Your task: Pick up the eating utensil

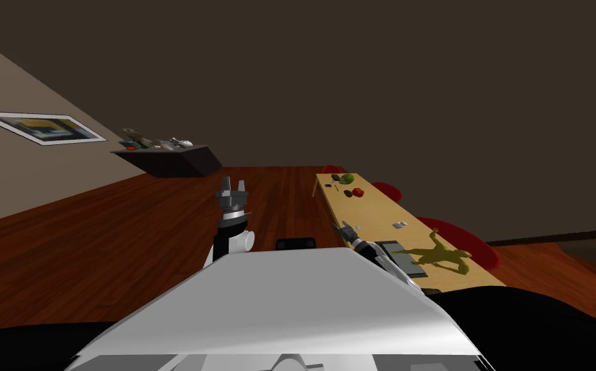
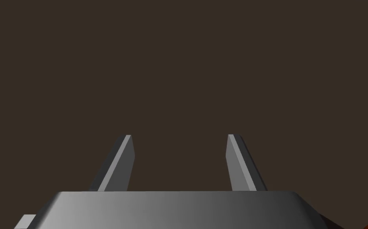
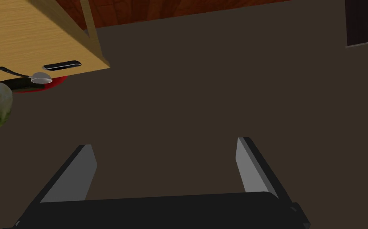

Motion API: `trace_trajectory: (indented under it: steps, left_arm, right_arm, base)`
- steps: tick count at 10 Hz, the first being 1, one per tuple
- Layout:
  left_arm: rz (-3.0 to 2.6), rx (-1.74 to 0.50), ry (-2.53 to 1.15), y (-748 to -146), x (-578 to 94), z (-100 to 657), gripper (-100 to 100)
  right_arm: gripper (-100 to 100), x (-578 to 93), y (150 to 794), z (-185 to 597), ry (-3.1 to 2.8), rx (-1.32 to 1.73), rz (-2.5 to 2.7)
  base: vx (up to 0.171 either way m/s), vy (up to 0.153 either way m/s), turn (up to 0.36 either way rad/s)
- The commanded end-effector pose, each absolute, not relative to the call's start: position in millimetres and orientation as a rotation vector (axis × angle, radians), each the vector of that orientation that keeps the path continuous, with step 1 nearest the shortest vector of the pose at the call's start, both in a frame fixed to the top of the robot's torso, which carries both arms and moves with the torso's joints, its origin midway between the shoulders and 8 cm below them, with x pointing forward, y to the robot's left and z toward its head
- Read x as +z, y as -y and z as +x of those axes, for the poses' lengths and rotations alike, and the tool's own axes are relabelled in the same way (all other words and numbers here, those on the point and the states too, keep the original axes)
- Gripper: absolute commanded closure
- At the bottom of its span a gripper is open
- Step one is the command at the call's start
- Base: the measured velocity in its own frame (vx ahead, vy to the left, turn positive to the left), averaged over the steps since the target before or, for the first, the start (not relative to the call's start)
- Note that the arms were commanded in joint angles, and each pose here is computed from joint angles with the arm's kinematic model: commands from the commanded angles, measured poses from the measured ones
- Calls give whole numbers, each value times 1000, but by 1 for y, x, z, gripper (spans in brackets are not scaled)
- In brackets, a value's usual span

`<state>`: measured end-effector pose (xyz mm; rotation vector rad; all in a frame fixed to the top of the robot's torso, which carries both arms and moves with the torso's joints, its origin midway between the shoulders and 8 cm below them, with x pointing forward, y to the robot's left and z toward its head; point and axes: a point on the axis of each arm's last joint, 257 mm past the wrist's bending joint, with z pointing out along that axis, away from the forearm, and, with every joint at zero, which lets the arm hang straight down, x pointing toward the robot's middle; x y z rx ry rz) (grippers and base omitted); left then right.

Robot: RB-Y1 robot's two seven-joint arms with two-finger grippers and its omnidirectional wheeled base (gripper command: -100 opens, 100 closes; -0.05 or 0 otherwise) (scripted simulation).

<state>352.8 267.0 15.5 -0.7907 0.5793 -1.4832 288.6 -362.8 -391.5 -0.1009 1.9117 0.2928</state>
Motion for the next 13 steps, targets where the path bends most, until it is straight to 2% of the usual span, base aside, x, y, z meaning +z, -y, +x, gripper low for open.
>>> trace_trajectory:
  steps: [1, 9, 13]
  left_arm:
    - [-791, -1483, -579, -267, 16, 353, 0]
    - [-791, -1483, -579, -267, 16, 353, 0]
    - [-791, -1483, -579, -267, 16, 353, 0]
  right_arm:
    - [-100, -411, 370, 275, -1963, 247, -184]
    - [-100, -472, 419, 210, -2158, 89, -401]
    - [-100, -503, 470, 153, -2296, -42, -624]
  base:
    - [5, 4, 295]
    - [4, -8, 179]
    - [-11, -15, 268]
